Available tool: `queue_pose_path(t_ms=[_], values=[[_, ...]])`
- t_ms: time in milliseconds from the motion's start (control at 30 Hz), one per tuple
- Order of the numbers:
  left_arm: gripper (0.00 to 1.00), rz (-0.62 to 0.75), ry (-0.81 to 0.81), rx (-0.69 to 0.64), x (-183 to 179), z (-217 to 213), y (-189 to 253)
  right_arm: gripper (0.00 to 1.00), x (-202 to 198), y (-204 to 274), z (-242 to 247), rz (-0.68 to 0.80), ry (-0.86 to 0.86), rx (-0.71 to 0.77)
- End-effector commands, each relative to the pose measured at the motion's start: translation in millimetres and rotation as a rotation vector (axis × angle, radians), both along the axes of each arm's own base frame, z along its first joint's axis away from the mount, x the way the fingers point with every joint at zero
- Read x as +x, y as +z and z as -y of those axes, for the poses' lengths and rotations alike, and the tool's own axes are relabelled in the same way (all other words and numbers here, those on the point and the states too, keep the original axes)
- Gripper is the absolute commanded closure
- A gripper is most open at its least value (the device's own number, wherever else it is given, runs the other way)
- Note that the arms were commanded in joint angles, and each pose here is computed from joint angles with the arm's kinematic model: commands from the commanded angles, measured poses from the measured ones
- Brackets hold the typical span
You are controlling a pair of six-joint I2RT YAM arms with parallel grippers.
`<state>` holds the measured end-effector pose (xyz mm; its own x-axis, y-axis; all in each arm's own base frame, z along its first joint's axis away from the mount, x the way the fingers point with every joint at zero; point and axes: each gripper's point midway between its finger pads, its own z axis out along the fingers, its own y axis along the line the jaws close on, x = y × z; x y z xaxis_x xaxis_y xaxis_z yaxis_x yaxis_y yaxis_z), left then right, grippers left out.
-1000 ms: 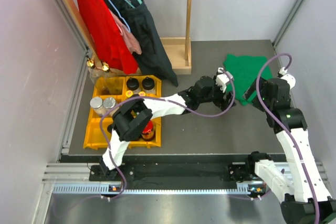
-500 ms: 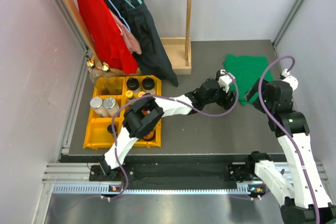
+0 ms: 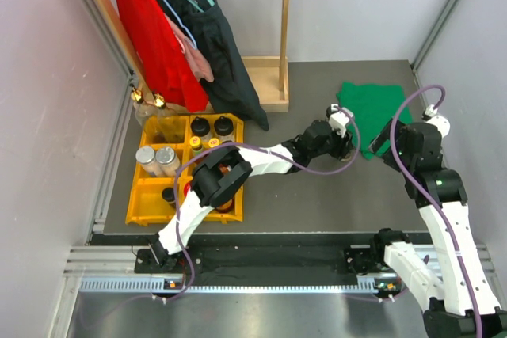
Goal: Organize the condiment bottles
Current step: Pick up the bottle from the center of the board.
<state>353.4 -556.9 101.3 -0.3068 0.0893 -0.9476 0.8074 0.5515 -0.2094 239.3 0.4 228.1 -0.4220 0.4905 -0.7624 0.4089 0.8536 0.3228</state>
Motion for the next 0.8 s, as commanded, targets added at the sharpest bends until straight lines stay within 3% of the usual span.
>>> queue_pose_path(t_ms=[0, 133, 400, 633, 767], values=[[0.73, 0.047, -0.019, -0.104, 3.6, 17.1, 37.6, 0.05, -4.1, 12.6, 6.2, 0.045, -0.027, -0.001], [1.0, 0.045, -0.007, -0.098, 0.6, 12.9, 43.1, 0.05, -5.0, 9.7, 4.7, 0.044, -0.023, 0.006], [1.0, 0.065, 0.111, -0.005, -16.9, -24.3, 74.2, 0.05, 3.1, 0.2, -0.8, 0.048, -0.005, 0.027], [1.0, 0.062, 0.206, 0.108, -81.0, -48.7, 78.5, 0.06, 16.6, -21.2, -6.0, -0.014, 0.034, 0.016], [1.0, 0.047, 0.332, 0.183, -90.8, -87.6, 84.3, 0.06, 21.9, -26.3, -5.8, -0.036, 0.034, 0.002]])
